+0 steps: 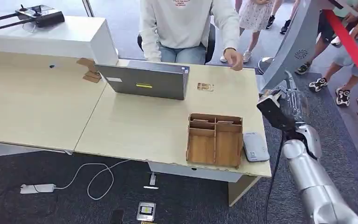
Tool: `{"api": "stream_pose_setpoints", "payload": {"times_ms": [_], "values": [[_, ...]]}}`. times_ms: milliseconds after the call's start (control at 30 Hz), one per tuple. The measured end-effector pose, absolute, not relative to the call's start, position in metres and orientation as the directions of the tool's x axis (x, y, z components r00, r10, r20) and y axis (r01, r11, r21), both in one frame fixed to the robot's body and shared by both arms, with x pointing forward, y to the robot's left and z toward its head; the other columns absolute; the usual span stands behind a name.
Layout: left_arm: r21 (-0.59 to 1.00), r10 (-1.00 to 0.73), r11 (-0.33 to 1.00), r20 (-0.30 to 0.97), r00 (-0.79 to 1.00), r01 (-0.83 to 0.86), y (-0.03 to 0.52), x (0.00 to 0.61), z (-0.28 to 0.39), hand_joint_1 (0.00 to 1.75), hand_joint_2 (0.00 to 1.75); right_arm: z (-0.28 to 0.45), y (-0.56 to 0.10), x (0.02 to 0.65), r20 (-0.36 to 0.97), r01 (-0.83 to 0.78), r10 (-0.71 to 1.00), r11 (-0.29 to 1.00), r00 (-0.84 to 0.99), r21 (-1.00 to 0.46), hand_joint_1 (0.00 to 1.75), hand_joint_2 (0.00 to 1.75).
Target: Pass the card to the sensor for recognition and then transmit it.
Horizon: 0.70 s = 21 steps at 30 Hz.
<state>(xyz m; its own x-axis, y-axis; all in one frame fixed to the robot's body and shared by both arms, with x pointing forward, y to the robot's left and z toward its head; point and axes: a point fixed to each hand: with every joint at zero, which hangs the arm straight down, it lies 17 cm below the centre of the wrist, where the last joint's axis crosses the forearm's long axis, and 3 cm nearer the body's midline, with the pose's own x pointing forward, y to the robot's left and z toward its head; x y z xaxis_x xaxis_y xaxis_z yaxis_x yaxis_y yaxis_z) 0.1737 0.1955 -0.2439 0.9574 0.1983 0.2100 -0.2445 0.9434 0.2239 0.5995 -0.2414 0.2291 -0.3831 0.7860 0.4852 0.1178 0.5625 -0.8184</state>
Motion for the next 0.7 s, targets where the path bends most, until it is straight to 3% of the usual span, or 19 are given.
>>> {"api": "stream_pose_setpoints", "payload": {"times_ms": [400,700], "values": [[0.234,0.063,0.964,0.250,0.966,-0.124,0.197,0.193,-0.240,0.00,0.00,0.280,-0.156,0.612,0.276,0.150,0.809,0.403,-0.519,-0.903,1.75,1.75],[0.234,0.022,0.969,0.253,0.967,-0.083,0.208,0.195,-0.242,0.00,0.00,0.285,-0.116,0.616,0.239,0.122,0.800,0.360,-0.550,-0.925,1.75,1.75]]}}
